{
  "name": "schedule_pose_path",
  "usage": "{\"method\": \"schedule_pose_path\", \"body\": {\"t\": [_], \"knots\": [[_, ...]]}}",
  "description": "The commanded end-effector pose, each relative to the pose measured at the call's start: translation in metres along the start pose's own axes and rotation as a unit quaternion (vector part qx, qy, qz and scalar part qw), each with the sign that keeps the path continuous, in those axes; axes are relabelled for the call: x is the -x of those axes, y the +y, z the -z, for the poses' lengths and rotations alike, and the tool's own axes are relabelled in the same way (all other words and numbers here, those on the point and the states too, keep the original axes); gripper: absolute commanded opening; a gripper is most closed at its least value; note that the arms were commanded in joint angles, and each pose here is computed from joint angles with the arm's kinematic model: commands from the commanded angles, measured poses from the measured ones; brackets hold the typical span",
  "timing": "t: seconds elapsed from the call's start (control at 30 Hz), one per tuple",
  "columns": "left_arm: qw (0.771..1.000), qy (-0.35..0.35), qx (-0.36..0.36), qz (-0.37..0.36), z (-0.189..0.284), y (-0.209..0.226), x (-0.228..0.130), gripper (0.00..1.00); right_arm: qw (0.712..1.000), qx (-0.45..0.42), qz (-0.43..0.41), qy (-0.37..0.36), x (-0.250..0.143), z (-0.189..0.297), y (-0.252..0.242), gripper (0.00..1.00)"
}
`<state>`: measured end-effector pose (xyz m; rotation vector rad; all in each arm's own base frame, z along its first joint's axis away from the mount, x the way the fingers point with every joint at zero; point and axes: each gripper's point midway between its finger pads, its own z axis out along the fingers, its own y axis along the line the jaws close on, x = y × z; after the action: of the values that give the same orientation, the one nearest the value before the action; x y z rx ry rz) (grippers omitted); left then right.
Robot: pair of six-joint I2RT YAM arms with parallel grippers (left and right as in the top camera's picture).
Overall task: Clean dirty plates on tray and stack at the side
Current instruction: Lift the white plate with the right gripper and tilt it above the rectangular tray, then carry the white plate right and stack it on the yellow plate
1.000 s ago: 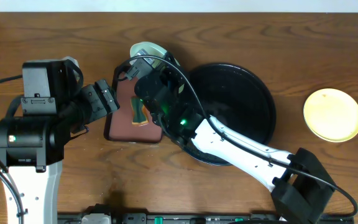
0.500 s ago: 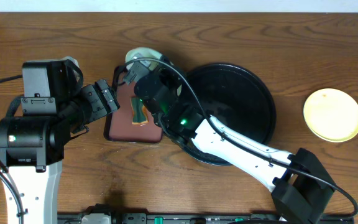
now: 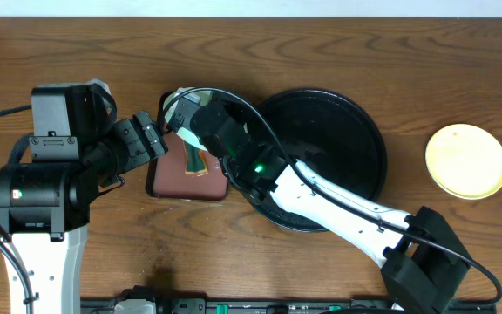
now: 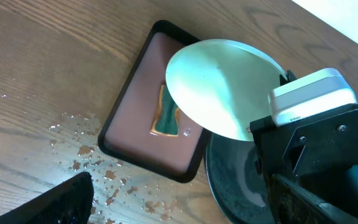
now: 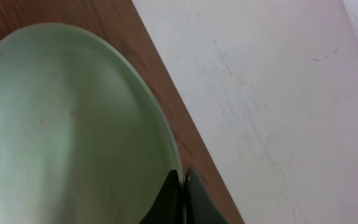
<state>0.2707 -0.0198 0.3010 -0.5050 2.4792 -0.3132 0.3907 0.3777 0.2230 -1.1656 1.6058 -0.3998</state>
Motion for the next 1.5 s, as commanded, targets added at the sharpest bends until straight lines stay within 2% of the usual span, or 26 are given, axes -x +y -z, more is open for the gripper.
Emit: {"method": "schedule_pose_path", "body": {"t": [0.0, 0.2, 0.37, 0.47, 0.57, 0.67, 0.77, 1.47], "knots": [[1.0, -0.003, -0.006, -0.004, 0.003, -0.003, 0.003, 0.89, 1.0, -0.008, -0.007, -0.02, 0.013, 0.009, -0.016, 0.01], [1.0, -0.003, -0.006, -0.004, 0.003, -0.003, 0.003, 0.9, 1.0, -0.014, -0.008, -0.022, 0.014, 0.009, -0.018, 0.01], [1.0, -0.003, -0.006, -0.004, 0.003, -0.003, 0.003, 0.89, 0.998, -0.058, -0.016, -0.031, 0.02, 0.009, -0.04, 0.01], [1.0, -0.003, -0.006, -0.004, 0.003, -0.003, 0.003, 0.89, 0.994, -0.077, 0.071, -0.023, 0.022, 0.011, -0.045, 0.01], [1.0, -0.003, -0.006, -0.004, 0.003, -0.003, 0.003, 0.9, 0.993, -0.115, 0.02, -0.029, 0.024, 0.012, -0.066, 0.01], [1.0, -0.003, -0.006, -0.004, 0.003, -0.003, 0.003, 0.9, 0.988, -0.12, 0.088, -0.035, 0.033, 0.017, -0.064, 0.01], [1.0, -0.003, -0.006, -0.004, 0.003, -0.003, 0.003, 0.9, 0.985, -0.155, 0.059, -0.051, 0.042, 0.022, -0.082, 0.01], [1.0, -0.003, -0.006, -0.004, 0.003, -0.003, 0.003, 0.9, 0.982, -0.159, 0.07, -0.067, 0.055, 0.03, -0.079, 0.01]]}}
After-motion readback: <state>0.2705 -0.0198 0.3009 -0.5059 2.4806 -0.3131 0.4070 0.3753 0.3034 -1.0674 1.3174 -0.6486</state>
